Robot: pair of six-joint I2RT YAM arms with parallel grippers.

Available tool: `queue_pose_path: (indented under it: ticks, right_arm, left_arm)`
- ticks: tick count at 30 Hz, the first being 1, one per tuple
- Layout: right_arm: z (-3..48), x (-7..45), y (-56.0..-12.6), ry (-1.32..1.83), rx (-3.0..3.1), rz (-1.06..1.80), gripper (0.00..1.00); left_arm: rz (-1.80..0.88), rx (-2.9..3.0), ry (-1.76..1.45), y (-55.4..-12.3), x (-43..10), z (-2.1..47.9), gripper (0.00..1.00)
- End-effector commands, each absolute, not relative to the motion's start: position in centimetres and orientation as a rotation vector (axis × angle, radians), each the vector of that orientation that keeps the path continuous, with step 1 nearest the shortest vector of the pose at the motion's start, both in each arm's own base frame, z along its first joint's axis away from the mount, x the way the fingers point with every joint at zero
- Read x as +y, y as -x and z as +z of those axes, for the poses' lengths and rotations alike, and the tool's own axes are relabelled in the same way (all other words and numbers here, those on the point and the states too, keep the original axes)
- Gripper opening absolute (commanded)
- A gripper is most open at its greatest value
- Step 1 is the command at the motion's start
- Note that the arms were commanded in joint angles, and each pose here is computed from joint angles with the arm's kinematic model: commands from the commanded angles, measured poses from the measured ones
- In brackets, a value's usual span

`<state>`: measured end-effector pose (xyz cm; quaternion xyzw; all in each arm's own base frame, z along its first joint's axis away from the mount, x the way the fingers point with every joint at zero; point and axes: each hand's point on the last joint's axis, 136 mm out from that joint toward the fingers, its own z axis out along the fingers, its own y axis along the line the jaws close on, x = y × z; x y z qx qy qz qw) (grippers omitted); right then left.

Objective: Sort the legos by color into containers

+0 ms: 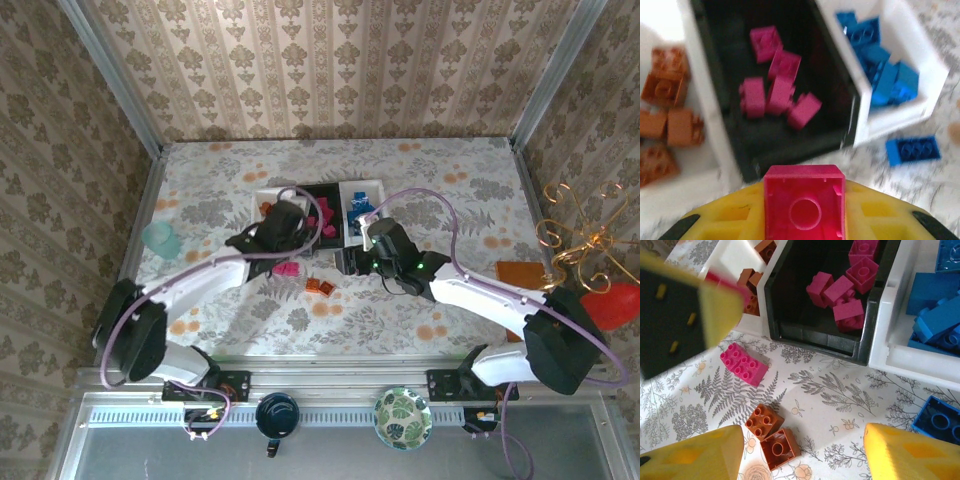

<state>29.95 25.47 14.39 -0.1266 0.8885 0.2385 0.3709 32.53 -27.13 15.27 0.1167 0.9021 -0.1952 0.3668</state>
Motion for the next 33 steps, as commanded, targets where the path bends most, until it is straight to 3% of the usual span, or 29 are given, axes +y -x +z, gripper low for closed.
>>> queue_pose_path:
  ticks: [1, 7, 15, 22, 28, 33]
  right_arm:
    - [14.1, 24.5, -29.7, 0.288, 2.284, 0.588, 0.66]
    - [13.4, 24.3, -29.1, 0.306, 2.308, 0.588, 0.66]
    - [12.8, 24.5, -28.9, 0.311, 2.324, 0.597, 0.67]
    - [12.4, 25.5, -28.8, 0.355, 2.335, 0.640, 0.68]
    - [9.9, 28.2, -27.8, 0.518, 2.410, 0.660, 0.67]
    - [8.0, 30.1, -27.7, 0.615, 2.444, 0.626, 0.68]
  left_arm:
    - [-0.497, 2.328, -0.353, -35.6, -28.4, 14.7, 0.32]
    - [-0.484, 2.362, -0.343, -40.1, -30.0, 13.4, 0.35]
    - [-0.527, 2.349, -0.327, -41.6, -31.1, 14.5, 0.58]
    - [-0.631, 2.254, -0.312, -38.2, -30.2, 18.7, 0.76]
    - [-0.648, 2.215, -0.285, -32.8, -27.2, 19.4, 1.00]
    - [-0.637, 2.202, -0.240, -28.6, -23.8, 18.8, 1.00]
